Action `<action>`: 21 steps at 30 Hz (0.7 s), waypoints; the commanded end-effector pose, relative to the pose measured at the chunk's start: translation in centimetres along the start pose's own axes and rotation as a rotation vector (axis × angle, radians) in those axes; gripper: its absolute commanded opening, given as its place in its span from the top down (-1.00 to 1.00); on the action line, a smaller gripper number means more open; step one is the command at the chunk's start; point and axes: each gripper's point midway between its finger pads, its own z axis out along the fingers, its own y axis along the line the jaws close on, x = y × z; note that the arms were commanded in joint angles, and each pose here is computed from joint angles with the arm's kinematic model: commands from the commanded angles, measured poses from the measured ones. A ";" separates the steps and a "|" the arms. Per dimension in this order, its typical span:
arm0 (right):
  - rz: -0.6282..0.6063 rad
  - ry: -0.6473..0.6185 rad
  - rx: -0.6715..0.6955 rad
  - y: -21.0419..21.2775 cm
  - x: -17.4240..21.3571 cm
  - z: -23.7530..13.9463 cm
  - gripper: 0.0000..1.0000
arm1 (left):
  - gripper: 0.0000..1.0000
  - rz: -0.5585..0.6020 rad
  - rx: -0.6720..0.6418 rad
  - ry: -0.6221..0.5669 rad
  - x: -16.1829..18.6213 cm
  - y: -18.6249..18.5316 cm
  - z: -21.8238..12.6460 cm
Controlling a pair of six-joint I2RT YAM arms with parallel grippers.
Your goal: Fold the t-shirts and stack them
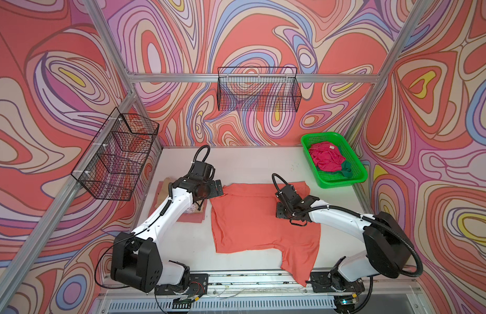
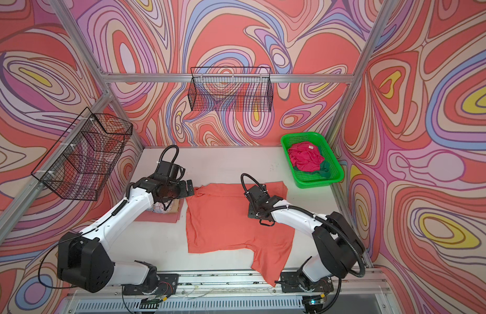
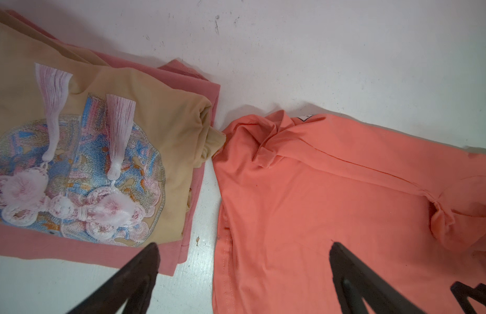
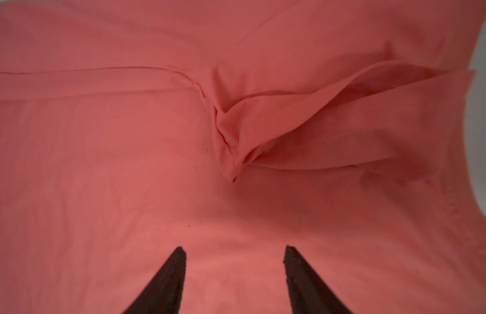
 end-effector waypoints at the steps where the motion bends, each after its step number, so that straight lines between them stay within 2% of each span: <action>1: 0.087 -0.053 -0.004 -2.4 -4.6 -1.4 -0.27 | -0.98 -0.004 0.011 0.002 0.2 0.1 -0.4; 4: 0.152 -0.071 0.016 -5.7 -7.1 -0.6 -0.28 | -0.98 -0.002 0.014 -0.001 0.2 0.1 -0.6; 11: 0.171 0.022 0.009 -7.2 -8.0 3.7 -0.30 | -0.98 0.000 0.012 -0.007 0.3 0.1 -0.7; 17: 0.188 0.073 -0.086 -6.1 -6.9 5.4 -0.30 | -0.99 0.002 0.014 -0.007 0.3 0.1 -0.7; 21: 0.187 0.056 -0.172 -5.0 -6.6 4.4 -0.28 | -0.99 0.002 0.019 -0.006 0.3 0.0 -0.7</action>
